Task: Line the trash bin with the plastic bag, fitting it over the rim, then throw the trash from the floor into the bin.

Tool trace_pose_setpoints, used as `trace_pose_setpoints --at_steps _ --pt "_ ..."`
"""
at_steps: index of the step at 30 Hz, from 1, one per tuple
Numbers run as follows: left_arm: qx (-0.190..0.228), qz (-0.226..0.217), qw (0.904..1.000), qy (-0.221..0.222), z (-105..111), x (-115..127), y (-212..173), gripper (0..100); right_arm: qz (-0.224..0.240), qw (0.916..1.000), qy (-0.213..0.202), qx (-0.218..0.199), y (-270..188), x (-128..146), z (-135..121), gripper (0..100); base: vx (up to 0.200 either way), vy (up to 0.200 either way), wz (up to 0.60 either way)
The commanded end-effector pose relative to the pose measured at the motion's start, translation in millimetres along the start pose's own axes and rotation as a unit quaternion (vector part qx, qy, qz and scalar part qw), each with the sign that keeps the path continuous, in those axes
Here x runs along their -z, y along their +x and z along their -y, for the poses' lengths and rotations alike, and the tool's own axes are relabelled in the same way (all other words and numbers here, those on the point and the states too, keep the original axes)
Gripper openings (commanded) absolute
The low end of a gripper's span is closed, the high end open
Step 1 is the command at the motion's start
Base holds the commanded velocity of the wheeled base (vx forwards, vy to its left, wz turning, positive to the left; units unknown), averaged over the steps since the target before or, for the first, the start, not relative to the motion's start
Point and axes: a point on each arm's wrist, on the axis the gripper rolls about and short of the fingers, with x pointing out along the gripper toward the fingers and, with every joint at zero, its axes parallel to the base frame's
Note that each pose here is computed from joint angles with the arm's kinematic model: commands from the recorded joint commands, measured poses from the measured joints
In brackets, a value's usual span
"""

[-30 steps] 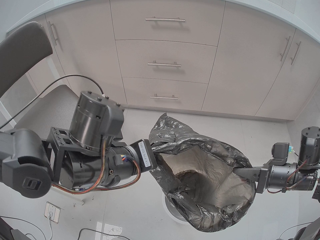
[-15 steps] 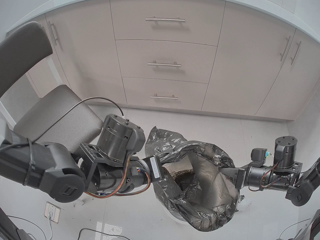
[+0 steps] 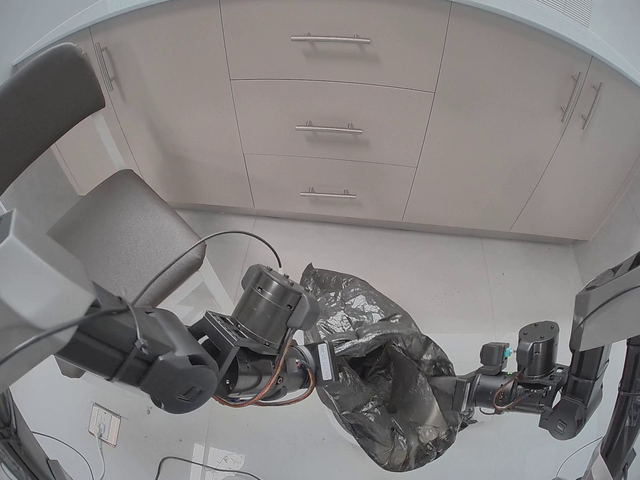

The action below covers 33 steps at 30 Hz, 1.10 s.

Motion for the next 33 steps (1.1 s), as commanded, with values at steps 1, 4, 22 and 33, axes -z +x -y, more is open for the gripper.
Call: trace_pose_setpoints --at_steps 1,4,22,33 --pt "-0.026 -0.028 0.9990 0.022 -9.8 10.4 21.9 0 -0.053 0.9982 0.020 0.020 4.3 24.0 10.6 0 0.000 0.000 0.00" --pt "-0.034 -0.034 0.9983 0.032 -13.2 13.8 26.0 0 -0.057 0.9979 0.021 0.021 5.6 25.8 11.7 0 0.000 0.000 0.00" --pt "-0.074 -0.031 0.9918 0.100 -55.3 13.8 46.3 0 -0.033 0.9961 0.025 0.078 23.1 24.4 27.6 0 0.000 0.000 0.00" --pt "-0.094 -0.030 0.9832 0.154 -87.0 11.7 66.1 0 -0.014 0.9939 0.036 0.103 21.7 18.2 42.9 0 0.000 0.000 0.00"
